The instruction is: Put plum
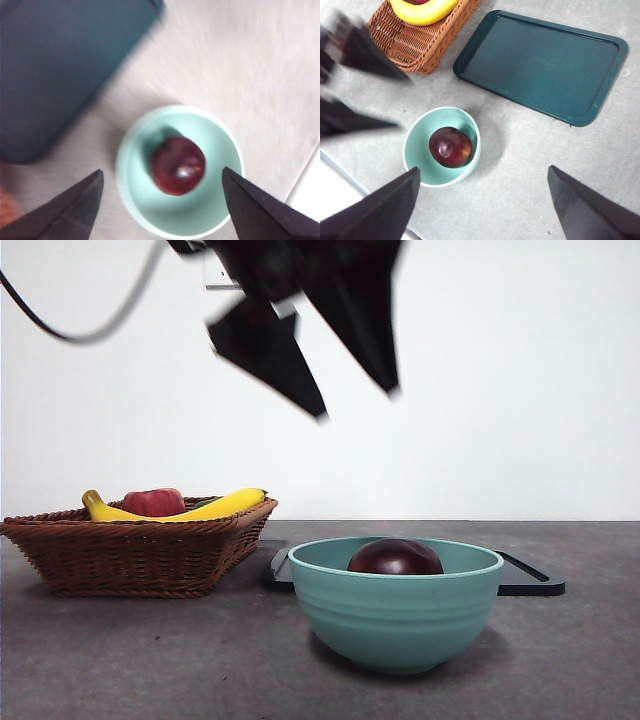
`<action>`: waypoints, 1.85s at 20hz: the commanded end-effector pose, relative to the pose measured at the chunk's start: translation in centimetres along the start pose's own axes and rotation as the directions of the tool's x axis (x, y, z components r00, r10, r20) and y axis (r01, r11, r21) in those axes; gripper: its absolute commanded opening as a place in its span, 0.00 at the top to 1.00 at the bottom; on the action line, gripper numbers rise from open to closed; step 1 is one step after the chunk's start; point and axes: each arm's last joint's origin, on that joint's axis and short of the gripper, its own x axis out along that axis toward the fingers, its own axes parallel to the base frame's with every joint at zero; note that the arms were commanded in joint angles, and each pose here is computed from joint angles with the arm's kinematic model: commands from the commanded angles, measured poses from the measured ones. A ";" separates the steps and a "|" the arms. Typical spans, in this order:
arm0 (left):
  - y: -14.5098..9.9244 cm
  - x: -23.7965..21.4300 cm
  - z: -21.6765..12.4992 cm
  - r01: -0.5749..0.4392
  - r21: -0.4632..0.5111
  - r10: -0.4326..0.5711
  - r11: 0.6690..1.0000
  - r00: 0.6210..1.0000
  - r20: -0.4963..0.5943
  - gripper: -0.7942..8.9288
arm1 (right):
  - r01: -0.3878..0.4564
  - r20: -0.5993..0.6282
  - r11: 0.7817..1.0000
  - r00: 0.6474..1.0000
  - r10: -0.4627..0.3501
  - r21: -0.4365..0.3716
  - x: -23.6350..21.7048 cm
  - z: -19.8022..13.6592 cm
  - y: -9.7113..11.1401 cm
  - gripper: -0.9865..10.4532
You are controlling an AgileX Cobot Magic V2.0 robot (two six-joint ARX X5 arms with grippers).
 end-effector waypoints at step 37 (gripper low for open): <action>2.4 -11.1 -14.0 0.182 -0.244 -0.129 0.953 0.968 0.216 0.53 | -0.064 -0.132 0.994 0.988 0.076 0.090 3.7 -1.0 0.1 0.56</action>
